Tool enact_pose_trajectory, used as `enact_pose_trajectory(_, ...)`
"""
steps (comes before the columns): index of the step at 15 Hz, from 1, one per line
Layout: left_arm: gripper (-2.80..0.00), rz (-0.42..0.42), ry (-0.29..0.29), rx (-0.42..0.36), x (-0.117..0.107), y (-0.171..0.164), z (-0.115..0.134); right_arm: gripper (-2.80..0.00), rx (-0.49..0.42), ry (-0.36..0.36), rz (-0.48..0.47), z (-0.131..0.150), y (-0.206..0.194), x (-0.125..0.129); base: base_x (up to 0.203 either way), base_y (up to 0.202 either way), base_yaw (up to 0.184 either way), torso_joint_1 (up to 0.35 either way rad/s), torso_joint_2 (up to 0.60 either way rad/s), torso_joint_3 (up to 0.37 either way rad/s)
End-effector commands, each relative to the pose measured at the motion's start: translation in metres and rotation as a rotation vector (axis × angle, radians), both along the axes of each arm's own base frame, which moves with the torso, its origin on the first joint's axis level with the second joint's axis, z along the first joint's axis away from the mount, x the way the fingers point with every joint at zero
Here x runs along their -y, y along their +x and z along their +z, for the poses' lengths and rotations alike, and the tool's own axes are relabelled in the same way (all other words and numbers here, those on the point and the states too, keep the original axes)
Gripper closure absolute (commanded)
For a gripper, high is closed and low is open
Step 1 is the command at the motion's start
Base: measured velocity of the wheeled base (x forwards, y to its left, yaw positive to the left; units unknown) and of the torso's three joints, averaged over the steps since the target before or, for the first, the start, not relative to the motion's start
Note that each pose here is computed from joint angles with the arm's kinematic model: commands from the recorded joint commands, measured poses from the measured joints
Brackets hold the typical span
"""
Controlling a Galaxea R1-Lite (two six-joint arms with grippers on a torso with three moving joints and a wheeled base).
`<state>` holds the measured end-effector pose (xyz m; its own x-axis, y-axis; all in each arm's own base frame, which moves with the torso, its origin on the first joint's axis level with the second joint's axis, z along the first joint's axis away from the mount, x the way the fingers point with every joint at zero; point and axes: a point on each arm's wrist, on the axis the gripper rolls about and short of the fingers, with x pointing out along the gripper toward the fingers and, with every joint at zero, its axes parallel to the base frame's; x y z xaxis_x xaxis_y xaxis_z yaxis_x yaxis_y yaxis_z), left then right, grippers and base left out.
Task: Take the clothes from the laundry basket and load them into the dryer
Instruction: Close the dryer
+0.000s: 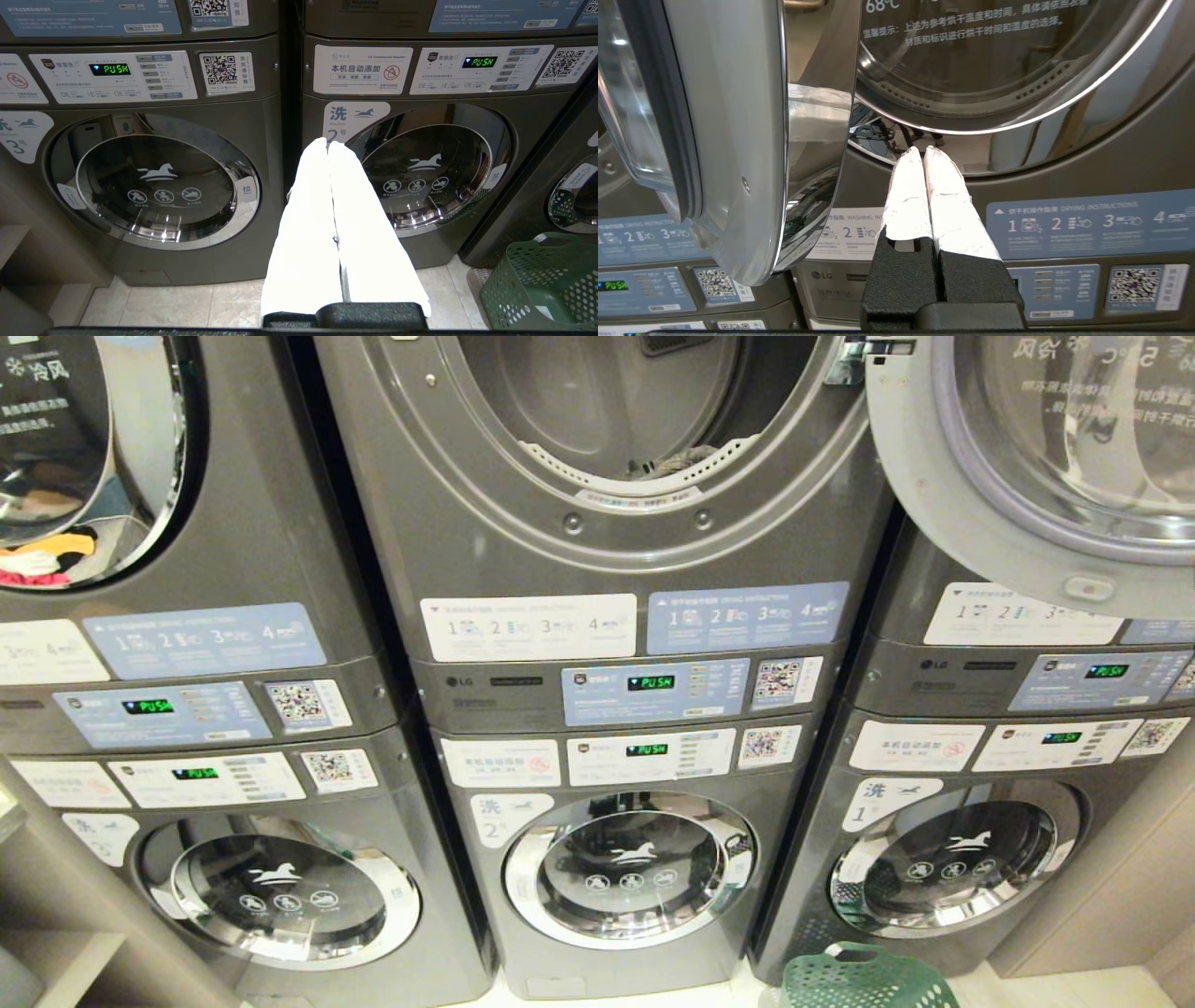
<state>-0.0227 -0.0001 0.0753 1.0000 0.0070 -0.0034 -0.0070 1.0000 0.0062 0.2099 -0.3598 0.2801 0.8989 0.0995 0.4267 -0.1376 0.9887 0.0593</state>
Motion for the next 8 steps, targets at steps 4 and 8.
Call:
enact_pose_trajectory(4, 0.00, 0.001, 0.000, -0.001, 0.000, 0.000, 0.000, 0.00, 0.014, -0.031, 0.066, 0.000, 0.025, -0.007, 0.000, 0.000, 0.000, 0.000, 0.00, 0.000)
enact_pose_trajectory(8, 0.00, 0.001, 0.000, -0.001, 0.000, 0.000, 0.000, 0.00, 0.022, -0.048, 0.101, 0.004, 0.037, -0.014, 0.000, 0.000, 0.000, 0.000, 0.00, 0.000)
